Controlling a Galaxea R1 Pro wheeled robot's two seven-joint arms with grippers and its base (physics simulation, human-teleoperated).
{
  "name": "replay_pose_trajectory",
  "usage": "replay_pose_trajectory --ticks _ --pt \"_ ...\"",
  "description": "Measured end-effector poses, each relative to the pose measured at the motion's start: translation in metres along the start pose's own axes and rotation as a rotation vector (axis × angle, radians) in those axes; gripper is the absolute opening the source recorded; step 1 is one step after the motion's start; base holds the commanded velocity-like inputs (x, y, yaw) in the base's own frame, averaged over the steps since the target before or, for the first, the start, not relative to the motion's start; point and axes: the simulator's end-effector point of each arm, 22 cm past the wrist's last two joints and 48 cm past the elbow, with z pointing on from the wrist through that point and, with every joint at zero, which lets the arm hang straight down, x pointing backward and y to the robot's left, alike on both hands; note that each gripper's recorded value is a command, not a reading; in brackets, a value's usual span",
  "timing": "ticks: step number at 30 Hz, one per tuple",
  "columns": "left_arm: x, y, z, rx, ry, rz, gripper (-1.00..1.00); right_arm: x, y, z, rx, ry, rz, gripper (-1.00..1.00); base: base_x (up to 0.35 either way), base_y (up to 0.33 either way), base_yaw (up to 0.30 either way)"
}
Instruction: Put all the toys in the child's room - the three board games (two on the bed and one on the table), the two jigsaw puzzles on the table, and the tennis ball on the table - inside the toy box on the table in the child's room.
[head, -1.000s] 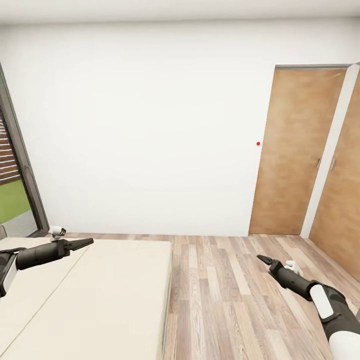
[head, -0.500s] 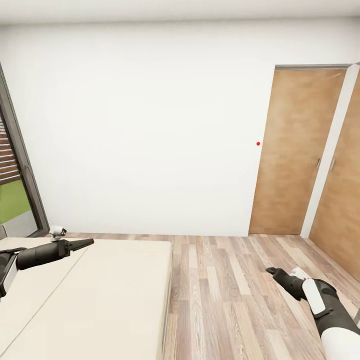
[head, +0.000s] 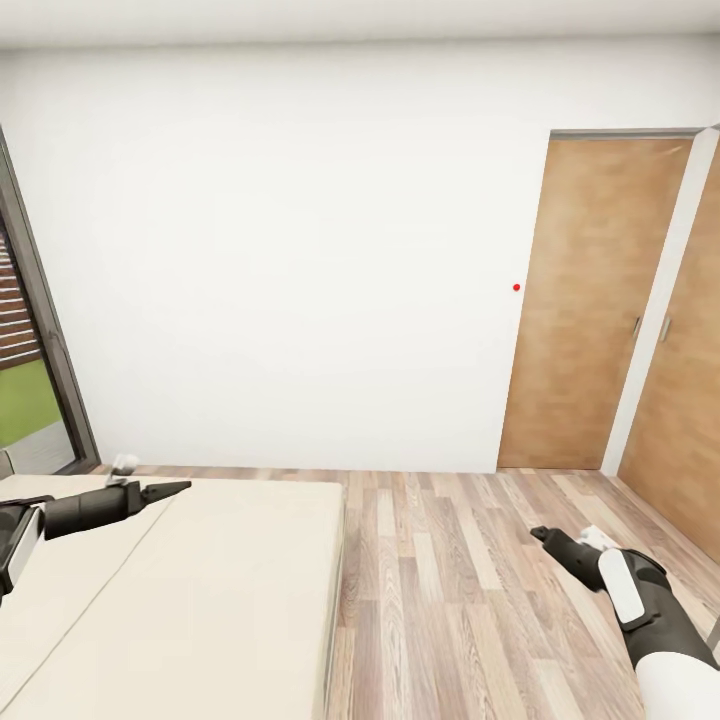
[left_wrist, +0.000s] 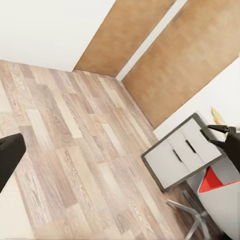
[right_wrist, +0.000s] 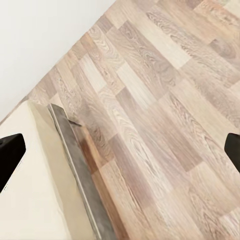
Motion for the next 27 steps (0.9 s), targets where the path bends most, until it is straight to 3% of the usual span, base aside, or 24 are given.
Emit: replay_pose_trajectory --ticks 11,27 --pt "0.000 0.009 0.000 -0.039 0.001 -0.001 1.00 -0.001 0.021 -0.001 -0.090 -0.005 0.004 1.00 0.000 0.094 0.000" --pt "-0.001 0.009 -0.001 -0.039 -0.005 0.000 1.00 -0.001 0.025 -0.002 -0.110 -0.005 0.006 1.00 0.000 0.132 0.000"
